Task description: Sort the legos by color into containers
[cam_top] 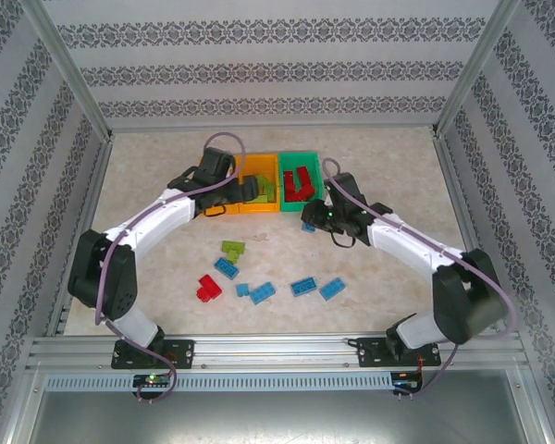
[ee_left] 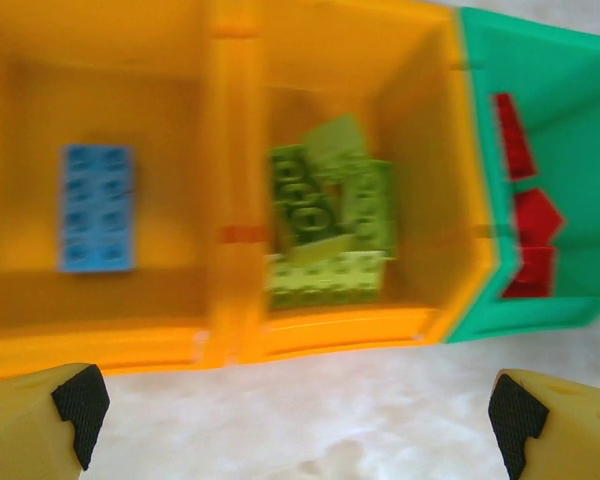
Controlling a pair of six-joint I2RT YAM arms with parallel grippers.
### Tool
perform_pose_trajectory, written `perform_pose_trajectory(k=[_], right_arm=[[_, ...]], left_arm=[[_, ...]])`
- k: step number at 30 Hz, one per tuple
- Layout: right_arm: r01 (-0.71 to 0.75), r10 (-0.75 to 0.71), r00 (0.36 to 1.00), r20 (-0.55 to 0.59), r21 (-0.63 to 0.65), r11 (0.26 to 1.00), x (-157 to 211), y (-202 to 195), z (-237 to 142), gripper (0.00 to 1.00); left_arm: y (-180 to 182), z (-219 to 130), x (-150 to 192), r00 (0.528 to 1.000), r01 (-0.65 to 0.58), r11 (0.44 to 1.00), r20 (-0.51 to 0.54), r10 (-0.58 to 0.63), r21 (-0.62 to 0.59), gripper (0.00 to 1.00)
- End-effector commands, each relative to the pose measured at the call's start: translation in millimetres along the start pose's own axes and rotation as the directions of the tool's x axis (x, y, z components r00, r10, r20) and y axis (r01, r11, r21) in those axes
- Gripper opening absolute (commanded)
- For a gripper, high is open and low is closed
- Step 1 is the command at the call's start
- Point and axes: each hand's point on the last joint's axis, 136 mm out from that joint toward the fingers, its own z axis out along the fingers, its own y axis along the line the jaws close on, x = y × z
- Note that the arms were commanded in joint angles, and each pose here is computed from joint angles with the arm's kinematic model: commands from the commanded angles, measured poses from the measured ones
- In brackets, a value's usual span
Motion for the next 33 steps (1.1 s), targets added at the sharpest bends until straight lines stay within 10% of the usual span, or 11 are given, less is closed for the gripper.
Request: perform_pose_trajectory(k=[1,15,33], right_arm=[[0.036,-0.035,0.999,0.009,-0.164,0.986,-17,53,6,0.21],[0.026,-0.041,0.999,-0.020,-0.486,0.873,-61,176,64,0.21],[-0.064,0.001,0.992,-0.127,-0.490,0.869,-69,207,156,0.31]], left_arm=[[24,-18,-10,0.997,0.044,0.998,0.072,-0.040,-0.042,0.99],[124,-25,28,0.967,0.255,0.942,0.038,-0.253,-0.220,0.99],[130,-10,48,0.969,0.235,0.946,-0.019,-0.245,-0.223,1.00]])
